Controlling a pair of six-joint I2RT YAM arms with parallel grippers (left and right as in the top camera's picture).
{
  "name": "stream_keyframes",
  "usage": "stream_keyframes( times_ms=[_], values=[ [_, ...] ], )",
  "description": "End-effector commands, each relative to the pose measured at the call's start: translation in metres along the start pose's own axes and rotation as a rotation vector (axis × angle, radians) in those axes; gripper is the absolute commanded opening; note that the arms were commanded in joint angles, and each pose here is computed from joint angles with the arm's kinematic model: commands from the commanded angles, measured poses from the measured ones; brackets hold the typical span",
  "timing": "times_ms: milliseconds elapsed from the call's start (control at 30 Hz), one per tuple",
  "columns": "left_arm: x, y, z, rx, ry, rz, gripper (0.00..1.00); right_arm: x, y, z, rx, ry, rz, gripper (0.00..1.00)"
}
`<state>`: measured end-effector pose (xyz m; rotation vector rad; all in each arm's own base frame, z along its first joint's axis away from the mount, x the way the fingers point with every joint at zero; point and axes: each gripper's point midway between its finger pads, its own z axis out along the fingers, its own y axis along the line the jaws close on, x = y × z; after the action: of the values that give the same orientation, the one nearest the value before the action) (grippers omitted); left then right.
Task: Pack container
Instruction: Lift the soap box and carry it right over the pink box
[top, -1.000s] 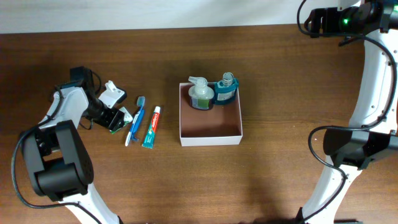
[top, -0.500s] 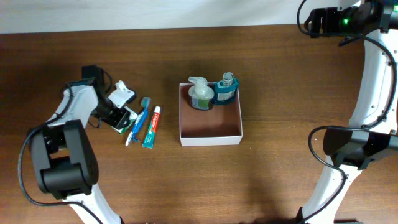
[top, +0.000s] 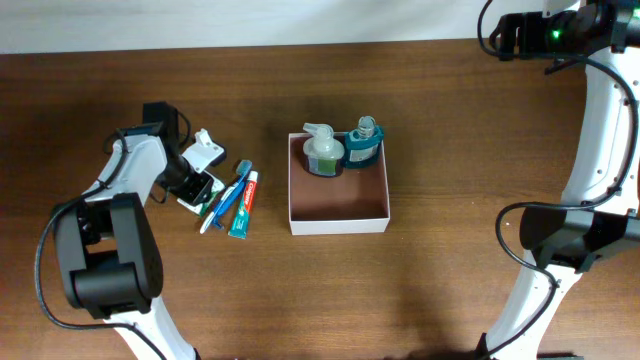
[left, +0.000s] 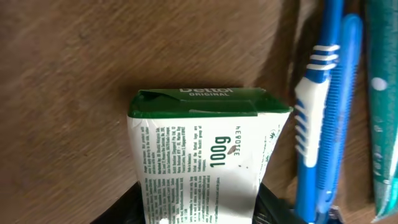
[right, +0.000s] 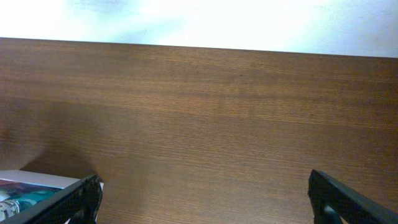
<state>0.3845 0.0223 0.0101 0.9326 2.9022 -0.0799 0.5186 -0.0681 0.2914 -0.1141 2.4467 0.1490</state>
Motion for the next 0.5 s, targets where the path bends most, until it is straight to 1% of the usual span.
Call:
stream_keyframes(
  times_ms=[0,100,167,333,367,400,467],
  values=[
    [-0.014,0.023,-0.013,-0.086,-0.018,-0.071,0.31,-0.002,-0.002,-0.003,0.005,-0.009,0.001,0.99],
    [-0.036,0.033,-0.035,-0.123,-0.077,-0.147,0.29,-0.002,-0.002,-0.003,0.005,-0.009,0.001,0.98],
    [-0.051,0.037,-0.053,-0.144,-0.115,-0.172,0.29,-0.002,-0.002,-0.003,0.005,-0.009,0.001,0.98],
    [-0.083,0.034,-0.098,-0.175,-0.175,-0.129,0.29,-0.002,-0.002,-0.003,0.006,-0.009,0.001,0.99],
    [-0.089,0.031,-0.106,-0.179,-0.186,-0.118,0.26,-0.002,-0.002,-0.003,0.005,-0.009,0.001,0.99],
    [-0.094,0.029,-0.114,-0.184,-0.198,-0.106,0.19,-0.002,-0.002,-0.003,0.005,-0.009,0.001,0.99],
    [-0.105,0.022,-0.127,-0.191,-0.219,-0.082,0.09,-0.002,-0.002,-0.003,0.005,-0.009,0.001,0.98]
  ],
)
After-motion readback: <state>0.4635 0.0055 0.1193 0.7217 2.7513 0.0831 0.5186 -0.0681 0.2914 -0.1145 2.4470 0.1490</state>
